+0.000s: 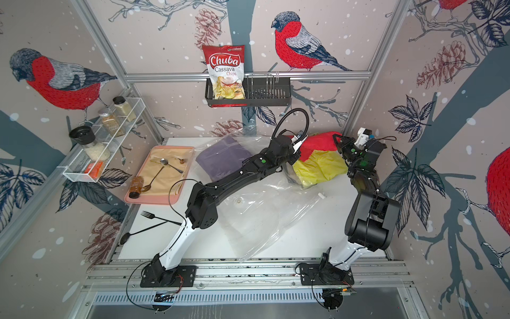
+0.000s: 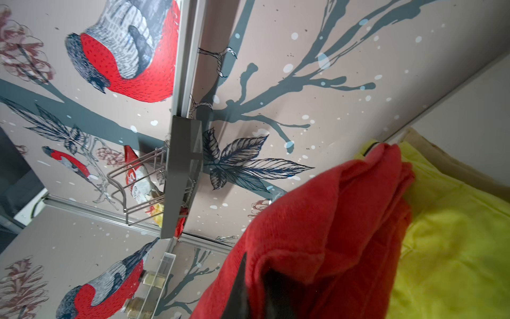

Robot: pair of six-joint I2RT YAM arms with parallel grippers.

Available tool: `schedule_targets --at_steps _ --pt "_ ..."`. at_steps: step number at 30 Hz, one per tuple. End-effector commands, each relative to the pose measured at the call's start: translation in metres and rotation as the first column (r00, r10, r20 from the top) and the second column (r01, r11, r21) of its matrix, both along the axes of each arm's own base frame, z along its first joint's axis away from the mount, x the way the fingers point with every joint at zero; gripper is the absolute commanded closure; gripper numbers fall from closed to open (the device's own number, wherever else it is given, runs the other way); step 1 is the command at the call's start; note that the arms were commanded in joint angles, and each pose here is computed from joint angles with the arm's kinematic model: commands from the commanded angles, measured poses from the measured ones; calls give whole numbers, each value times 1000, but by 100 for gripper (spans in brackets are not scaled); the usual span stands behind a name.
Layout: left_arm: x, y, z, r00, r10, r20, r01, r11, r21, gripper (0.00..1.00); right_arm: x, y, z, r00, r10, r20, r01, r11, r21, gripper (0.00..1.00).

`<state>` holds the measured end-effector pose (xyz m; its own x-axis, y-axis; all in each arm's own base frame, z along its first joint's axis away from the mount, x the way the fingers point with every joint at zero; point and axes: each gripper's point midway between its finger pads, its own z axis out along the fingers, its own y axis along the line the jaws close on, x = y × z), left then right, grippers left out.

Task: Take the trousers out of the vacuum bag
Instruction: Place the trousers at the corner of the board.

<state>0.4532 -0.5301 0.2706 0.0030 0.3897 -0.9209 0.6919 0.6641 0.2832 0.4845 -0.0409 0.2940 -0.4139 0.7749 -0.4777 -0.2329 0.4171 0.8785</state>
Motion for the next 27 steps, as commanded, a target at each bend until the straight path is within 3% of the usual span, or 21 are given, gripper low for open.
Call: schedule_targets --at_steps 1,9,18,27 --pt "2 10 49 994 19 109 -16 999 -36 100 -12 12 47 978 57 200 -65 997 31 100" --pt "0 24 91 979 43 199 -35 998 -45 100 -33 20 98 888 134 440 -191 978 88 100" --pt "11 21 103 962 66 266 -52 997 -59 100 -21 16 113 862 141 487 -198 978 69 100" --pt "36 23 105 932 137 334 -96 986 -135 100 6 22 94 864 151 480 -218 972 86 100"
